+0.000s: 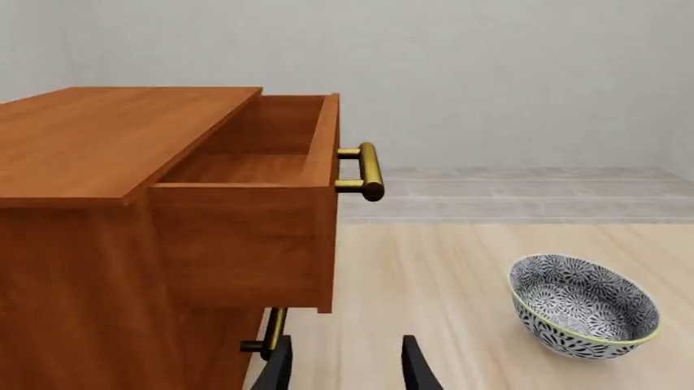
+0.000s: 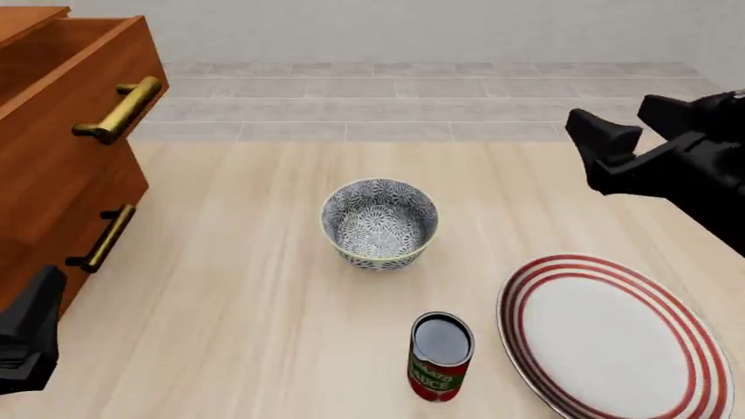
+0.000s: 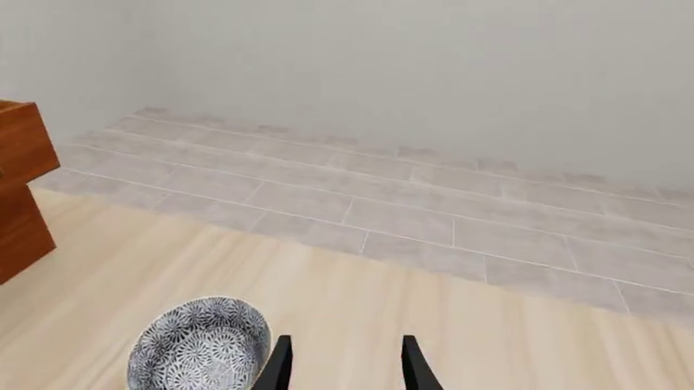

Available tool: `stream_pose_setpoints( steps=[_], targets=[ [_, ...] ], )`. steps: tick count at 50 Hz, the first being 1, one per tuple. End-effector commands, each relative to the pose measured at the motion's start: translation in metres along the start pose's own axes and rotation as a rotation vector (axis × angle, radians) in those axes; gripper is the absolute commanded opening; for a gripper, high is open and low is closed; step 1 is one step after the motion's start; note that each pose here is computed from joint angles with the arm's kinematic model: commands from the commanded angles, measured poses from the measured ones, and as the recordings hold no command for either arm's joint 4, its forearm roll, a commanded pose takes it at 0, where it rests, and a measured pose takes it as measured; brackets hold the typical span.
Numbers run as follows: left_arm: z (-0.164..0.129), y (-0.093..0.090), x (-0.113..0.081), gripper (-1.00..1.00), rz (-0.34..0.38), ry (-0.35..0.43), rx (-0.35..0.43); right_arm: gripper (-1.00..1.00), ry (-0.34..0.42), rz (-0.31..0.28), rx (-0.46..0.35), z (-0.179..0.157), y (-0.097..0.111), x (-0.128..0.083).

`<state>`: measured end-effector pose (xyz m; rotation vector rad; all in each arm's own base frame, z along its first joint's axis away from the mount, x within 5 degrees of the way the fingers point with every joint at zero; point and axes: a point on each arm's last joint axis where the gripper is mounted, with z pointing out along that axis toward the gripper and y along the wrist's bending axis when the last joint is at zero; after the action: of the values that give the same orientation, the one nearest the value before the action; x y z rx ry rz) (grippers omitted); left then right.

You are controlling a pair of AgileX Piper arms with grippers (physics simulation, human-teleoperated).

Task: Put the bowl on the plate.

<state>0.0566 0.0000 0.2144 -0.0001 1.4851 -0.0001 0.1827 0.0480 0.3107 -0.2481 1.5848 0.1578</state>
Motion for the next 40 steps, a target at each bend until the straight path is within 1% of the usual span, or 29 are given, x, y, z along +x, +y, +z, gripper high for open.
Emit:
stream_pose_setpoints(
  steps=[1, 2, 4, 5, 6, 7, 8, 9, 10, 13, 14, 15, 17, 18, 20, 21, 23, 24, 26, 29, 30, 32, 33, 35, 36, 37, 38, 40],
  targets=[
    [0.0, 0.0, 0.0, 1.0, 0.0, 0.0, 0.0, 1.0, 0.067, -0.001, -0.086, 0.034, 0.018, -0.01],
    [0.0, 0.0, 0.0, 1.0, 0.0, 0.0, 0.0, 1.0, 0.079, -0.021, -0.102, 0.038, 0.022, -0.01],
    [0.0, 0.0, 0.0, 1.0, 0.0, 0.0, 0.0, 1.0, 0.087, -0.001, -0.106, 0.042, 0.023, -0.012],
    [0.0, 0.0, 0.0, 1.0, 0.0, 0.0, 0.0, 1.0, 0.087, -0.001, -0.106, 0.042, 0.023, -0.013],
    [0.0, 0.0, 0.0, 1.0, 0.0, 0.0, 0.0, 1.0, 0.109, -0.008, -0.128, 0.047, 0.028, -0.013],
    [0.0, 0.0, 0.0, 1.0, 0.0, 0.0, 0.0, 1.0, 0.109, -0.008, -0.128, 0.047, 0.028, -0.013],
    [0.0, 0.0, 0.0, 1.0, 0.0, 0.0, 0.0, 1.0, 0.114, -0.024, -0.14, 0.048, 0.031, -0.013],
    [0.0, 0.0, 0.0, 1.0, 0.0, 0.0, 0.0, 1.0, 0.125, -0.026, -0.151, 0.05, 0.034, -0.012],
    [0.0, 0.0, 0.0, 1.0, 0.0, 0.0, 0.0, 1.0, 0.144, -0.019, -0.162, 0.054, 0.037, -0.011],
    [0.0, 0.0, 0.0, 1.0, 0.0, 0.0, 0.0, 1.0, 0.169, -0.002, -0.179, 0.06, 0.043, -0.01],
    [0.0, 0.0, 0.0, 1.0, 0.0, 0.0, 0.0, 1.0, 0.172, -0.029, -0.188, 0.062, 0.045, -0.01],
    [0.0, 0.0, 0.0, 1.0, 0.0, 0.0, 0.0, 1.0, 0.186, -0.029, -0.191, 0.065, 0.046, -0.008],
    [0.0, 0.0, 0.0, 1.0, 0.0, 0.0, 0.0, 1.0, 0.186, -0.029, -0.191, 0.065, 0.046, -0.008],
    [0.0, 0.0, 0.0, 1.0, 0.0, 0.0, 0.0, 1.0, 0.207, -0.01, -0.214, 0.069, 0.054, -0.007],
    [0.0, 0.0, 0.0, 1.0, 0.0, 0.0, 0.0, 1.0, 0.21, -0.013, -0.213, 0.071, 0.054, -0.007],
    [0.0, 0.0, 0.0, 1.0, 0.0, 0.0, 0.0, 1.0, 0.226, -0.022, -0.221, 0.075, 0.057, -0.005],
    [0.0, 0.0, 0.0, 1.0, 0.0, 0.0, 0.0, 1.0, 0.249, -0.019, -0.225, 0.08, 0.059, -0.002],
    [0.0, 0.0, 0.0, 1.0, 0.0, 0.0, 0.0, 1.0, 0.256, -0.035, -0.233, 0.082, 0.061, -0.001],
    [0.0, 0.0, 0.0, 1.0, 0.0, 0.0, 0.0, 1.0, 0.28, -0.035, -0.248, 0.085, 0.066, 0.002],
    [0.0, 0.0, 0.0, 1.0, 0.0, 0.0, 0.0, 1.0, 0.295, -0.034, -0.266, 0.087, 0.072, 0.002],
    [0.0, 0.0, 0.0, 1.0, 0.0, 0.0, 0.0, 1.0, 0.304, -0.042, -0.275, 0.088, 0.075, 0.002],
    [0.0, 0.0, 0.0, 1.0, 0.0, 0.0, 0.0, 1.0, 0.311, -0.028, -0.278, 0.091, 0.077, -0.001],
    [0.0, 0.0, 0.0, 1.0, 0.0, 0.0, 0.0, 1.0, 0.328, -0.022, -0.287, 0.093, 0.081, -0.001],
    [0.0, 0.0, 0.0, 1.0, 0.0, 0.0, 0.0, 1.0, 0.338, -0.026, -0.284, 0.098, 0.081, 0.0],
    [0.0, 0.0, 0.0, 1.0, 0.0, 0.0, 0.0, 1.0, 0.36, -0.023, -0.305, 0.099, 0.089, 0.002],
    [0.0, 0.0, 0.0, 1.0, 0.0, 0.0, 0.0, 1.0, 0.373, -0.044, -0.31, 0.102, 0.09, 0.005],
    [0.0, 0.0, 0.0, 1.0, 0.0, 0.0, 0.0, 1.0, 0.376, -0.051, -0.309, 0.103, 0.09, 0.006],
    [0.0, 0.0, 0.0, 1.0, 0.0, 0.0, 0.0, 1.0, 0.382, -0.046, -0.315, 0.104, 0.093, 0.007]
  ],
)
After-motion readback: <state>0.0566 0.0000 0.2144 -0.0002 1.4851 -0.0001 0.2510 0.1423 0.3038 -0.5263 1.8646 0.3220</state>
